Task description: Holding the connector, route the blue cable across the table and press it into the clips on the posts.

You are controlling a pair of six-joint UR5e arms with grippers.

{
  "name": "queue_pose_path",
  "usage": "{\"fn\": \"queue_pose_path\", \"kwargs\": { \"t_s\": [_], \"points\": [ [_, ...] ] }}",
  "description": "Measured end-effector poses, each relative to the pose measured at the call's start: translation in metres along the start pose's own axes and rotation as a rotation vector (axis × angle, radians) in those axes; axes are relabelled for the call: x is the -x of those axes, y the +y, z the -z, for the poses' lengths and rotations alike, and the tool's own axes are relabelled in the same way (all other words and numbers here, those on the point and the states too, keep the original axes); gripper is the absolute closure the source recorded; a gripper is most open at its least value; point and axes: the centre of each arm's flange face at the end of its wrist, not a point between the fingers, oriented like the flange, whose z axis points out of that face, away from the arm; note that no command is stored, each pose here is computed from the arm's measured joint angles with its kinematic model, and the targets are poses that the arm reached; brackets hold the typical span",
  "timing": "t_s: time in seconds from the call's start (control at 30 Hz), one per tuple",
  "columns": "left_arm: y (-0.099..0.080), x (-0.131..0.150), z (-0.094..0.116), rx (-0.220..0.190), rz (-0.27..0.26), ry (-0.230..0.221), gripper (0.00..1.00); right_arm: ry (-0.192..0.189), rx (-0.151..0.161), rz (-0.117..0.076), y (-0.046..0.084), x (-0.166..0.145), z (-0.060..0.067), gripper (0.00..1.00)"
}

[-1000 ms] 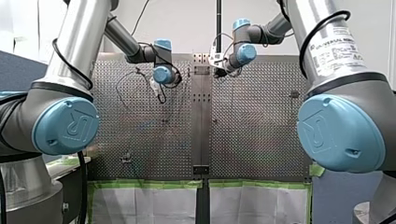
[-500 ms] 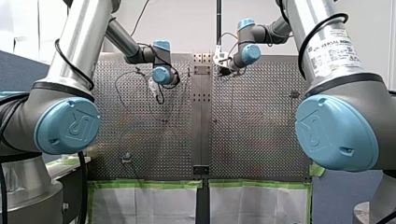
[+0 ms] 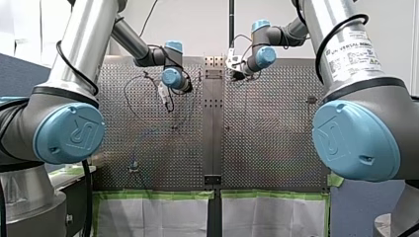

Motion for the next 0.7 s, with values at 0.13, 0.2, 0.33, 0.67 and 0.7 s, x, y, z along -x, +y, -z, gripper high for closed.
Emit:
{"fn": "queue_pose_path", "kwargs": {
  "t_s": [0.13,0.2,0.33,0.67,0.7],
  "points": [
    [-0.005,-0.001,0.014,0.003,-0.013,0.039,0.00,0.001,0.016,0.008,0.001,0.000,0.000,1.00],
    [-0.008,-0.001,0.025,0.002,-0.014,0.059,0.00,0.003,0.023,0.011,0.002,-0.001,0.001,1.00],
    [-0.013,0.003,0.042,-0.010,-0.002,0.057,0.00,0.008,0.035,0.016,0.002,-0.004,0.002,1.00],
    [-0.023,0.009,0.089,-0.040,0.008,0.065,0.00,0.014,0.039,0.023,0.000,-0.010,0.006,1.00],
    [-0.025,0.009,0.095,-0.043,0.008,0.067,0.00,0.016,0.039,0.023,0.000,-0.011,0.007,1.00]
  ]
}}
